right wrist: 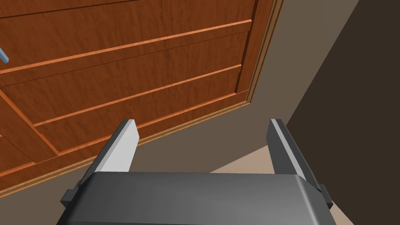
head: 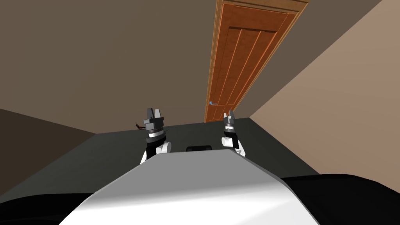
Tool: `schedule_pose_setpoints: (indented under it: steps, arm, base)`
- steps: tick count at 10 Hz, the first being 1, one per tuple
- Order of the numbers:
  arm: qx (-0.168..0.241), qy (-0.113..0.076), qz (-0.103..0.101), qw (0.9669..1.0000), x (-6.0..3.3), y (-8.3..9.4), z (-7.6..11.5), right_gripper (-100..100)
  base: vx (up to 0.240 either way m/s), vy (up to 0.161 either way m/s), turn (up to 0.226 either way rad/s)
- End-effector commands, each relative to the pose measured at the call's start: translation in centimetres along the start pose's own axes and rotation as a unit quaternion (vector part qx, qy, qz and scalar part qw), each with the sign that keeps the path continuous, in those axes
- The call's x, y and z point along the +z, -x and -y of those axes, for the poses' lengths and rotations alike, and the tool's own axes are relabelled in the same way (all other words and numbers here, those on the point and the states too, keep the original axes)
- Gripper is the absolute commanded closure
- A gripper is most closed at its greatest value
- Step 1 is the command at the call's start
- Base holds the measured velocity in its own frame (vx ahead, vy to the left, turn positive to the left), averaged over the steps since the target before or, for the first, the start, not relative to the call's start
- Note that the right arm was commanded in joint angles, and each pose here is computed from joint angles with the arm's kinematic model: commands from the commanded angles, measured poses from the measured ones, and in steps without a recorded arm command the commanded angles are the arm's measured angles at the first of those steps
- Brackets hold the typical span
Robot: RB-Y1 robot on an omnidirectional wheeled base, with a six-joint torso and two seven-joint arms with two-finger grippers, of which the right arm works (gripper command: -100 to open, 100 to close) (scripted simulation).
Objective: Pull the door open
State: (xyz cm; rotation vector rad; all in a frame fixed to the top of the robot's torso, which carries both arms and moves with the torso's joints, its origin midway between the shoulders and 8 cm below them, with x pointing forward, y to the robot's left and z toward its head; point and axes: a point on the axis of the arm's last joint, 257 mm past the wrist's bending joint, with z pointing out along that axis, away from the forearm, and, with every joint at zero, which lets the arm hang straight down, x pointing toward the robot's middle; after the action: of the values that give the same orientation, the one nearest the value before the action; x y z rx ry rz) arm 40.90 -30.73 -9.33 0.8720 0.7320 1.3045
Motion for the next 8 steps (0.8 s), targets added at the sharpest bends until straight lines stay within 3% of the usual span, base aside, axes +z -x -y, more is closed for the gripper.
schedule_pose_setpoints:
  steps: [1, 8]
  arm:
    - [0.001, -0.010, -0.001, 1.0000, -0.14, -0.1, 1.4, -100]
    - [0.005, -0.047, -0.006, 0.9989, -0.80, 0.0, 6.6, -100]
  base:
    - [0.048, -0.023, 0.037]
    - [0.072, -0.034, 0.048]
